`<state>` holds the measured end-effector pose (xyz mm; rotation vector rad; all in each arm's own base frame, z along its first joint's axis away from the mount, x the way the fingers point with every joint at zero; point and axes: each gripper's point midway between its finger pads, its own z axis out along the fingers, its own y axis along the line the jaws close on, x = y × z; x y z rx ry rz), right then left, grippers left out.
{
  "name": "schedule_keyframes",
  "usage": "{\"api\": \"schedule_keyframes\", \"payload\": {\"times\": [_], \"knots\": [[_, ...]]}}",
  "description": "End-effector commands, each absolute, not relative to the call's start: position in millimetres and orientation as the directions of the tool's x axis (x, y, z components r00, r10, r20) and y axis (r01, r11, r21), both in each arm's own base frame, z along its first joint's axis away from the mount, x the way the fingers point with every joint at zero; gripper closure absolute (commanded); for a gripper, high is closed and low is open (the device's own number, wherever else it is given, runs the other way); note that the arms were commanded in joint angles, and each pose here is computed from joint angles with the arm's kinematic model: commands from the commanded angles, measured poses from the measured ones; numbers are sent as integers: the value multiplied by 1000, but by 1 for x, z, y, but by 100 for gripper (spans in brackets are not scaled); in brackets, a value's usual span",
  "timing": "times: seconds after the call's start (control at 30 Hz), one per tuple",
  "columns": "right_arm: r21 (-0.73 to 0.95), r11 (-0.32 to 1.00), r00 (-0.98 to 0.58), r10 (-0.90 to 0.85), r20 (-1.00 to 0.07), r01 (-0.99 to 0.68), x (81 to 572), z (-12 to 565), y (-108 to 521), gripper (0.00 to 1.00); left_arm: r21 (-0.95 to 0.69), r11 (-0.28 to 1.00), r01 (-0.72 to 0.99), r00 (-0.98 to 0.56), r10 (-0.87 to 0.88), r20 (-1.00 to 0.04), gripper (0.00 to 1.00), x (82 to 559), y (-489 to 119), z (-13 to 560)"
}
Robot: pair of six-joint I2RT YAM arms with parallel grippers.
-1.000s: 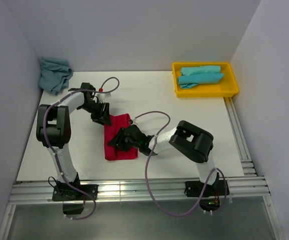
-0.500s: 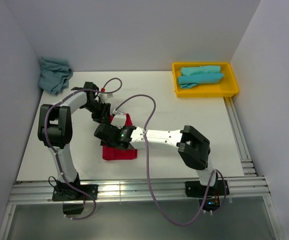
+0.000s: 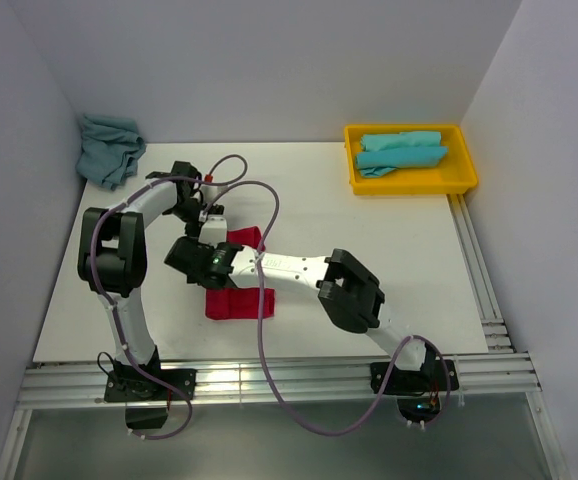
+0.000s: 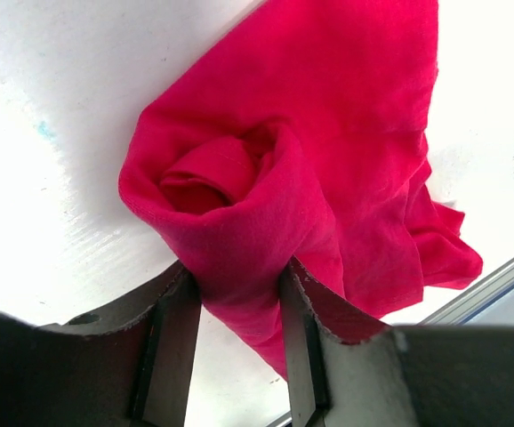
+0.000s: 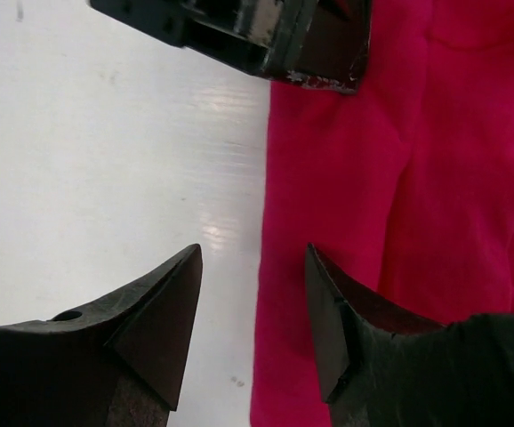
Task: Roll the t-shirts
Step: Roll the tshirt
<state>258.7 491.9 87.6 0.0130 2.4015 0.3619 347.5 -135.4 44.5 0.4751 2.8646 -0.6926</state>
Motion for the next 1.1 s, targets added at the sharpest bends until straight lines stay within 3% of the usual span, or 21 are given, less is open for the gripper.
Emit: {"api": "schedule_keyframes", "payload": {"times": [0.0,0.47,1.07], "knots": [[214,974,-744,85,-663,-79,268,87,481,43,-385,847,366,-923,275,-270,57,364,-138,52],[117,993,-787,60,-614,-15,254,40,447,41,-387,828,406,-900,290,-325,32,375,-143,73],[-30,999,-812,-4,-583,16,244,17,418,40,-406,816,412,-888,259,-380,27,395,-136,102]]}}
